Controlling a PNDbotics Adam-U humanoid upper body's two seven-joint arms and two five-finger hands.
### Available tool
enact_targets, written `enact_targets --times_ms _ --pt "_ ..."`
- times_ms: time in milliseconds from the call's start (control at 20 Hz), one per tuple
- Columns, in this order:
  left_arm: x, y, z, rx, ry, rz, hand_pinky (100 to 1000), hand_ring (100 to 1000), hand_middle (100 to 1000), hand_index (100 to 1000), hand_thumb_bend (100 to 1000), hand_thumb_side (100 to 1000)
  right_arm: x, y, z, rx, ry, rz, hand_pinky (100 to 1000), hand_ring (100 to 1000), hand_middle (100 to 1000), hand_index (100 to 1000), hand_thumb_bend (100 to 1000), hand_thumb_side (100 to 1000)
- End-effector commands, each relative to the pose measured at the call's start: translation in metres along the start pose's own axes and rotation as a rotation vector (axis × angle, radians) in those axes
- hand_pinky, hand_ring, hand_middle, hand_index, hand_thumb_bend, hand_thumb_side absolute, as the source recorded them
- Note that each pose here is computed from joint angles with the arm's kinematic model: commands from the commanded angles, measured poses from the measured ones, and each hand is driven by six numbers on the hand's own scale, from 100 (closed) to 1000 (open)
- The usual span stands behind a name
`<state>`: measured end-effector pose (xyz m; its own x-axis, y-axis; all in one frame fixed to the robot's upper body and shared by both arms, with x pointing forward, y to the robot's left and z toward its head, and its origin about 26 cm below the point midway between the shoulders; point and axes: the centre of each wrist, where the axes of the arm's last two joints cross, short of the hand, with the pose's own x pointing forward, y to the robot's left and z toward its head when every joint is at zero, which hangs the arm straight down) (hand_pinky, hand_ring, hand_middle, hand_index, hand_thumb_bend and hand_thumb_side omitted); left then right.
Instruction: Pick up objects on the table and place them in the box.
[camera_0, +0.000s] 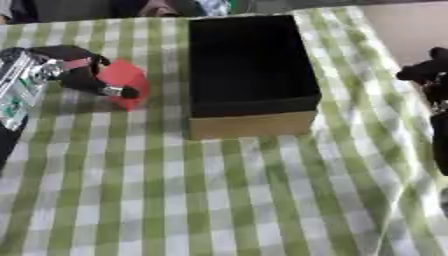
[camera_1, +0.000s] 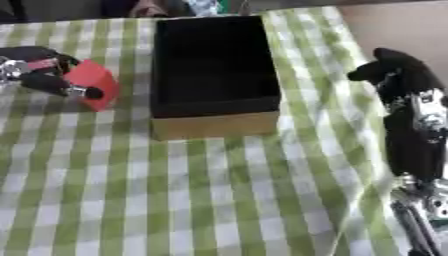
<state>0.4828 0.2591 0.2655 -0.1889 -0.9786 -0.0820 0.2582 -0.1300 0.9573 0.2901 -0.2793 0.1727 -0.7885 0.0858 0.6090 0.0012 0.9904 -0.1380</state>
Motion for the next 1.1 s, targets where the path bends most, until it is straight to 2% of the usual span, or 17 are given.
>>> enact_targets --times_ms 50,150,400,550,600,750,950,1100 --pt "-0.005 0.012 0.004 0.037 0.017 0.019 691 818 738 950 957 1000 0.005 0.001 -0.004 0.01 -0.02 0.005 849 667 602 791 100 881" --pt "-0.005 0.01 0.003 0.042 0.018 0.031 685 797 708 920 925 1000 0.005 0.001 -0.004 0.011 -0.019 0.004 850 667 602 790 100 881" --pt "-0.005 0.008 0.001 0.048 0.001 0.065 641 689 569 781 625 1000 0.005 0.002 -0.003 0.004 -0.011 0.004 851 667 601 790 100 882" --pt "-0.005 0.008 0.001 0.052 -0.001 0.081 600 617 515 730 494 992 0.004 0.002 -0.002 0.003 -0.008 0.005 851 668 601 789 100 883" --pt "-0.005 0.009 0.002 0.053 -0.003 0.085 582 599 501 716 422 974 0.004 0.002 -0.002 0.003 -0.007 0.006 851 668 601 789 100 883" --pt "-0.005 0.013 0.005 0.056 -0.021 0.097 546 562 479 696 290 887 0.004 0.002 -0.001 0.002 -0.002 0.007 852 668 601 789 100 885" --pt "-0.004 0.02 0.011 0.067 -0.045 0.116 541 544 464 677 138 755 0.004 0.002 0.0 -0.001 0.008 0.005 853 669 600 788 100 887" --pt "-0.005 0.025 0.016 0.08 -0.051 0.117 541 547 471 685 100 674 0.003 0.002 0.001 -0.002 0.013 0.006 853 669 600 788 100 889"
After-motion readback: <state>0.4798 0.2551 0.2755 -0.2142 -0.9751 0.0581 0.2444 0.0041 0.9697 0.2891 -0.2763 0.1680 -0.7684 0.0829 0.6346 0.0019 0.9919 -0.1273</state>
